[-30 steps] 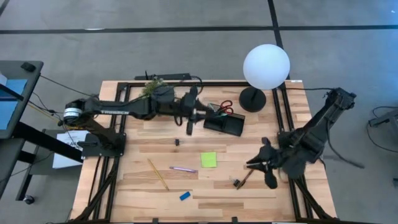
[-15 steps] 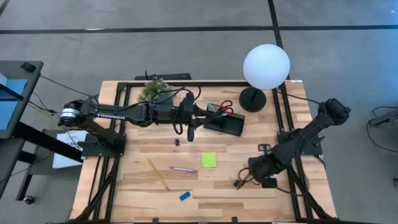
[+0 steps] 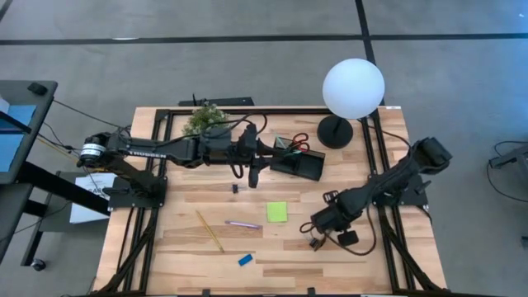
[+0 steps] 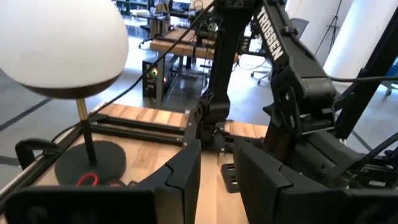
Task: Pick and place office supplies into organizer
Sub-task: Put the brown pen into the black desk organizer
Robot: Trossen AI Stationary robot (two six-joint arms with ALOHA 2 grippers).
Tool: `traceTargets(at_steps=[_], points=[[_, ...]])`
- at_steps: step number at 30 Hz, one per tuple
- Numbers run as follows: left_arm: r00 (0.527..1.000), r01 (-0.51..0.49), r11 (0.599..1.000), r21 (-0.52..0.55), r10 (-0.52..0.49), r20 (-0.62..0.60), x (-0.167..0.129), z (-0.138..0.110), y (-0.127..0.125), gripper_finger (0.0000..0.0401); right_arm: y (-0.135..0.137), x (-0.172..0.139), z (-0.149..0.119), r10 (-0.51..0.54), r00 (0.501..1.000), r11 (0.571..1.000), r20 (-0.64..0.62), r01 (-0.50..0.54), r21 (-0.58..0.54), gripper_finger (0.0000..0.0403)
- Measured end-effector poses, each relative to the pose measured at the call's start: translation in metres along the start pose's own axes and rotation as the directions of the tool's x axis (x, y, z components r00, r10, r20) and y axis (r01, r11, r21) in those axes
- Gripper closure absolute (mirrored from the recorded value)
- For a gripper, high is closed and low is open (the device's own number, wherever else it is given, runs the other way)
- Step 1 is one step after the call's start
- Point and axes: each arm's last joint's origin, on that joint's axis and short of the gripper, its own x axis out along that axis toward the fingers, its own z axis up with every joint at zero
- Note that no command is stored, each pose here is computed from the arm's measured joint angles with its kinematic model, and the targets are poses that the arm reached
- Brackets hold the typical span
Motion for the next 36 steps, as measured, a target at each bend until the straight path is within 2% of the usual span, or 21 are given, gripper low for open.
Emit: traceTargets(at_steps=[4, 9, 18, 22, 28, 36], points=[[1.000, -0.002, 1.000, 0.000, 0.002, -0.018, 0.000, -0.002, 0.000, 0.0313, 0.002, 0.005, 0.002, 0.022, 1.000, 0.998, -0.022, -0.023, -0.057, 0.0341], [1.000, -0.003, 1.000, 0.000, 0.003, -0.024, 0.000, -0.002, 0.000, 0.0313, 0.002, 0.007, 0.003, 0.022, 0.999, 0.998, -0.024, -0.023, -0.058, 0.0325], [0.999, -0.004, 1.000, 0.006, 0.005, -0.036, 0.000, -0.004, 0.000, 0.0313, 0.003, 0.007, 0.004, 0.024, 1.000, 0.998, -0.011, -0.024, -0.063, 0.0257], [0.999, -0.005, 1.000, 0.007, 0.005, -0.039, 0.000, -0.004, 0.001, 0.0313, 0.008, 0.008, 0.005, 0.026, 1.000, 0.991, 0.007, -0.025, -0.132, 0.0237], [0.999, -0.005, 1.000, 0.009, 0.005, -0.043, 0.000, -0.004, 0.001, 0.0313, 0.013, 0.011, 0.006, 0.025, 0.999, 0.984, 0.036, -0.018, -0.177, 0.0242], [0.999, -0.005, 1.000, 0.010, 0.005, -0.043, 0.000, -0.004, 0.001, 0.0313, 0.007, 0.032, -0.002, 0.026, 0.998, 0.992, 0.059, -0.018, -0.126, 0.0277]])
